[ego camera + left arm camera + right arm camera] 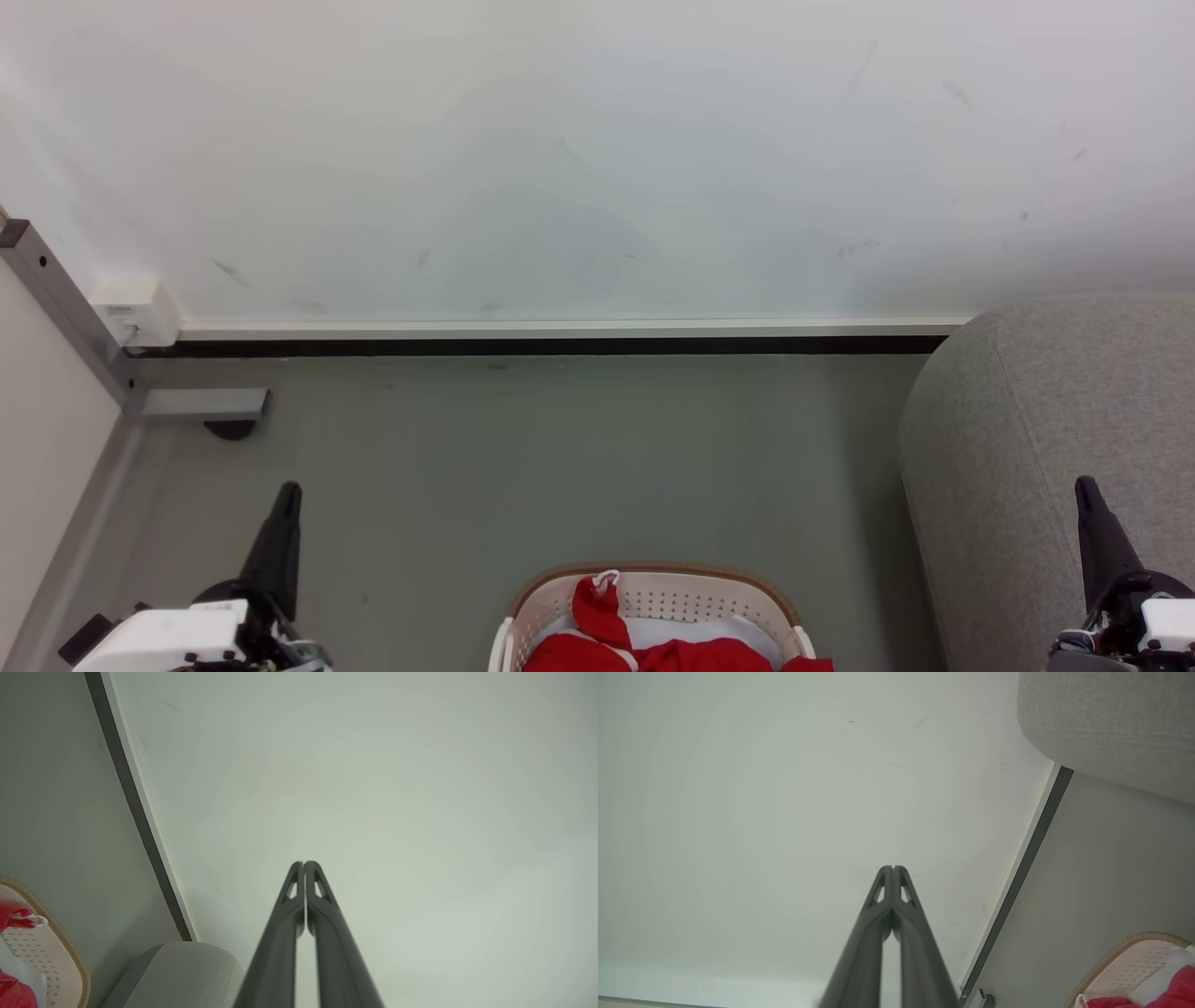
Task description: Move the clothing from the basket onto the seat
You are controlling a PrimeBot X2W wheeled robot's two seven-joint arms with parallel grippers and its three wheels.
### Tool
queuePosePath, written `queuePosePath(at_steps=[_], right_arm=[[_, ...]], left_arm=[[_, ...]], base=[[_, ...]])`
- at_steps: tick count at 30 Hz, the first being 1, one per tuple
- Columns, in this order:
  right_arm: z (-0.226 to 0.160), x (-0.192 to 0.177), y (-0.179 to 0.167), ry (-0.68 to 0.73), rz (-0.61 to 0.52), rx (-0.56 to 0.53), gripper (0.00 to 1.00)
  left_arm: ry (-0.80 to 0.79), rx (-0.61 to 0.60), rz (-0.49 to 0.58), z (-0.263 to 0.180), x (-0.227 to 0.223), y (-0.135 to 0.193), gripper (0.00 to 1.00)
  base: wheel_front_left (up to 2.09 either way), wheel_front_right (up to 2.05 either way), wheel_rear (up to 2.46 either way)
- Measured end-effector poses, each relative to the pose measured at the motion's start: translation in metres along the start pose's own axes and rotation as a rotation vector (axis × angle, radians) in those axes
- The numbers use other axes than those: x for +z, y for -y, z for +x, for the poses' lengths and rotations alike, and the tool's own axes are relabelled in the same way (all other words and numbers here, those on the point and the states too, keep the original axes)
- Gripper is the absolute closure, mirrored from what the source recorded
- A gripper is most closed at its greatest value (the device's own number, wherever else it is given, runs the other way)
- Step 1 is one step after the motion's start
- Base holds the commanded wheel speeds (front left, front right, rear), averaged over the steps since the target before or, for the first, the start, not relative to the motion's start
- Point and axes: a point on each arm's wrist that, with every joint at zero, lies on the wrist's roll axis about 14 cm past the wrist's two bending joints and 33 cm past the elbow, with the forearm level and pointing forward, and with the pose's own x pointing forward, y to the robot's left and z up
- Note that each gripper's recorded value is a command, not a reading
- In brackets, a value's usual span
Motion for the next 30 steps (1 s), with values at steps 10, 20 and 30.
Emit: queuePosePath(at_steps=[10,20,30], right_arm=[[-0.006,-0.005,0.015,-0.003,0.014,-0.043,0.00],[-0.010,-0.020,0.020,-0.018,0.009,-0.045,0.00],[-0.008,-0.022,0.007,-0.013,-0.107,0.020,0.00]], left_arm=[[0.001,0.046,-0.009,-0.006,-0.001,-0.016,0.00],[0.017,0.063,0.008,-0.009,-0.005,-0.023,0.00],[0.056,0.029,0.173,-0.007,0.002,-0.012,0.00]], base=[[0.00,0.00,0.00],[0.00,0.00,0.00],[0.00,0.00,0.00]])
